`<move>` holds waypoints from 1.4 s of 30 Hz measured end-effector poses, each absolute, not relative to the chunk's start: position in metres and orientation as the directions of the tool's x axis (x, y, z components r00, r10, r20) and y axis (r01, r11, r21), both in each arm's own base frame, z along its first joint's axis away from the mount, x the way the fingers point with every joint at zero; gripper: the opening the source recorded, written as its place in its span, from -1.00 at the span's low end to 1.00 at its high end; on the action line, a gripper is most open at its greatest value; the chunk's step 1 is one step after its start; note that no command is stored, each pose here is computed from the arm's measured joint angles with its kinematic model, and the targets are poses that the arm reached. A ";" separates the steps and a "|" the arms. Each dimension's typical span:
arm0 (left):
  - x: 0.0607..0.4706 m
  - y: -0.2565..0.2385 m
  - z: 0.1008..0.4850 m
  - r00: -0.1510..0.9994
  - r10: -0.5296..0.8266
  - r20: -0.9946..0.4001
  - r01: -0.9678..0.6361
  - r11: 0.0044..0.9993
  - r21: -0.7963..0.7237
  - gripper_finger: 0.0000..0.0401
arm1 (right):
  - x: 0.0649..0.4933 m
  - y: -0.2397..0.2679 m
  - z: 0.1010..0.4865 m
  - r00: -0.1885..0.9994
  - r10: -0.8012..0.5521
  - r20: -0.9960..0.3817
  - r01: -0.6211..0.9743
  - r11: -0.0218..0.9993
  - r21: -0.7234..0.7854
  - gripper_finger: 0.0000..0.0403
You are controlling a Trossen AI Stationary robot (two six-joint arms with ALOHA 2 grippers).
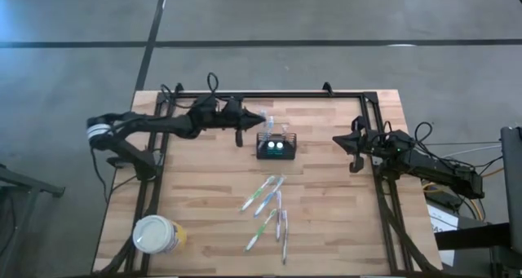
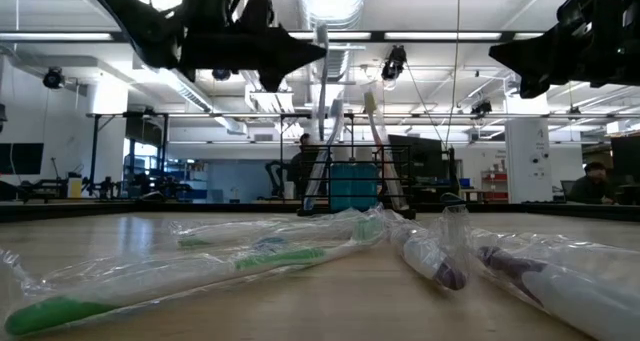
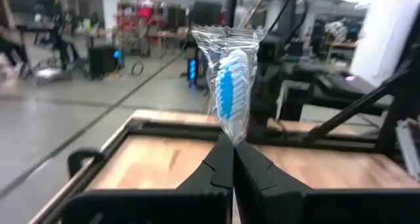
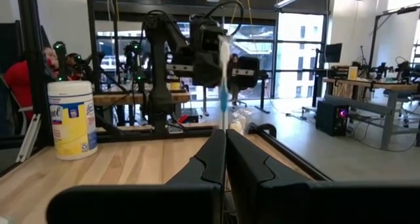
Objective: Pick & Place toothbrushing station
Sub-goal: Put the bottom blue toothbrush into the wire organizer
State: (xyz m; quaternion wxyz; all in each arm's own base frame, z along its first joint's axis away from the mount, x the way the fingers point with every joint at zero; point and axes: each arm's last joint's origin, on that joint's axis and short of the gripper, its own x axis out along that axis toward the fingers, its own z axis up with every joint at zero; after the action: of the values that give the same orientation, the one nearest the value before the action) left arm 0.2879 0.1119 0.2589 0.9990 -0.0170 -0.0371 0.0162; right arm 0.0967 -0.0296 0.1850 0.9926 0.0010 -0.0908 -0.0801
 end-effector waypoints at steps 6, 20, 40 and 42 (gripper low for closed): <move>0.297 0.118 0.238 0.999 0.040 0.008 -0.040 0.997 -0.062 -1.00 | 0.097 -0.030 0.185 0.971 -0.158 0.177 0.154 0.987 0.038 -0.96; 0.295 0.117 0.200 0.998 0.037 -0.060 -0.039 0.998 -0.039 -1.00 | 0.097 -0.030 0.184 0.972 -0.157 0.175 0.153 0.988 0.036 -0.96; 0.301 0.120 0.161 0.994 0.035 -0.106 -0.038 0.999 -0.025 -1.00 | 0.097 -0.030 0.185 0.971 -0.159 0.177 0.155 0.987 0.033 -0.96; 0.301 0.120 0.161 0.994 0.035 -0.107 -0.039 0.999 -0.028 -1.00 | 0.097 -0.030 0.185 0.971 -0.159 0.177 0.156 0.987 0.033 -0.96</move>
State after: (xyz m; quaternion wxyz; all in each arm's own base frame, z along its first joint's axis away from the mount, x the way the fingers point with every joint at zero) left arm 0.3013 0.1200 0.1609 0.9983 -0.0152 0.0534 0.0185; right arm 0.0967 -0.0296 0.1847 0.9927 0.0096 -0.0900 -0.0793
